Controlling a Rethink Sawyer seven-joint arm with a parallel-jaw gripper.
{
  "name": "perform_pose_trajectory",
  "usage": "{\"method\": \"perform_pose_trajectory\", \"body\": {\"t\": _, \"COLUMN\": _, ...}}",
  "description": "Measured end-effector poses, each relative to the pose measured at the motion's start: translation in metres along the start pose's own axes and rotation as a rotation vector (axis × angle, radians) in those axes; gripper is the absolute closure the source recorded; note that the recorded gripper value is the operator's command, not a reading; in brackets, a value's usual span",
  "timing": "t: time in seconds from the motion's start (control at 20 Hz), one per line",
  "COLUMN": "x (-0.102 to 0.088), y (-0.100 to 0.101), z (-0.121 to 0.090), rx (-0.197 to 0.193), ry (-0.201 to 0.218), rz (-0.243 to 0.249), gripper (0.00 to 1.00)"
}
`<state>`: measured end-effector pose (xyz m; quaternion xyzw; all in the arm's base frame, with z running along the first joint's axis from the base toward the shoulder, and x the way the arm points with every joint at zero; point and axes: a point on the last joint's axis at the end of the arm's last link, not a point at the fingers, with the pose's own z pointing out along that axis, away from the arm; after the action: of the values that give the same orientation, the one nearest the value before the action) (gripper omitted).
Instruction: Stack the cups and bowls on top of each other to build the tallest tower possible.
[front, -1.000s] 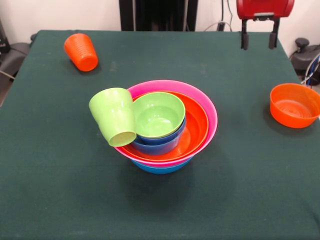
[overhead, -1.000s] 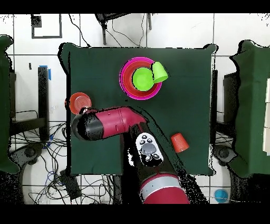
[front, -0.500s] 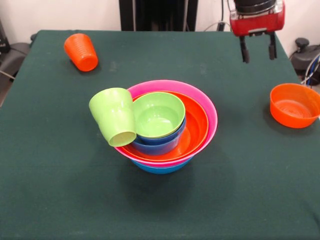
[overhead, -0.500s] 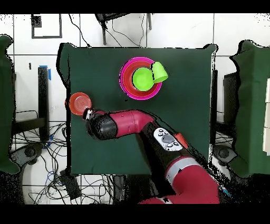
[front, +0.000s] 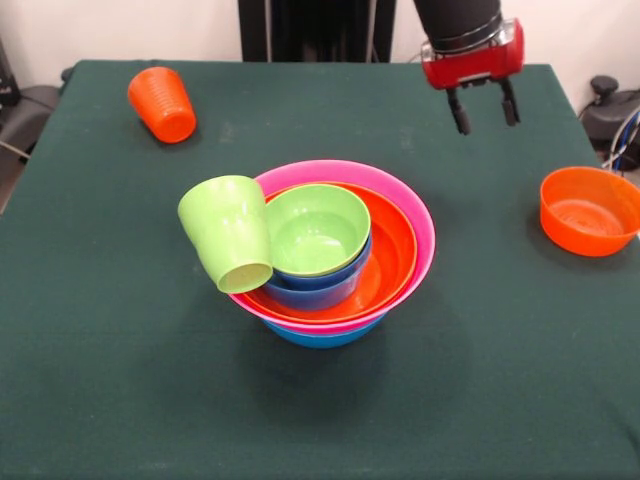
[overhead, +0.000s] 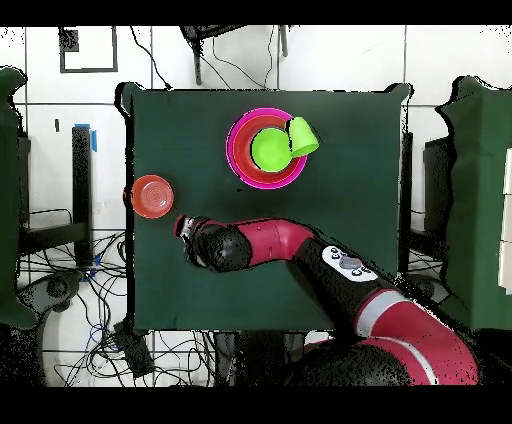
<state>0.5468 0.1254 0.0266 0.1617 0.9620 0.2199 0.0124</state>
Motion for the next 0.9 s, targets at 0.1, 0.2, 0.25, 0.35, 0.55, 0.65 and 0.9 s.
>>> {"method": "perform_pose_trajectory", "body": {"t": 0.1, "x": 0.003, "y": -0.003, "z": 0.001, "rx": -0.006, "ry": 0.006, "rz": -0.006, "gripper": 0.0}}
{"method": "perform_pose_trajectory", "body": {"t": 0.2, "x": 0.008, "y": -0.006, "z": 0.003, "rx": -0.015, "ry": 0.015, "rz": -0.018, "gripper": 0.0}}
{"method": "perform_pose_trajectory", "body": {"t": 0.25, "x": 0.012, "y": -0.007, "z": 0.004, "rx": -0.02, "ry": 0.021, "rz": -0.027, "gripper": 0.0}}
{"method": "perform_pose_trajectory", "body": {"t": 0.35, "x": 0.017, "y": -0.008, "z": 0.006, "rx": -0.029, "ry": 0.03, "rz": -0.041, "gripper": 0.0}}
{"method": "perform_pose_trajectory", "body": {"t": 0.55, "x": 0.024, "y": -0.007, "z": 0.009, "rx": -0.045, "ry": 0.041, "rz": -0.06, "gripper": 0.0}}
{"method": "perform_pose_trajectory", "body": {"t": 0.65, "x": 0.028, "y": -0.003, "z": 0.011, "rx": -0.054, "ry": 0.046, "rz": -0.075, "gripper": 0.0}}
{"method": "perform_pose_trajectory", "body": {"t": 0.9, "x": 0.034, "y": 0.008, "z": 0.015, "rx": -0.055, "ry": 0.05, "rz": -0.099, "gripper": 0.0}}
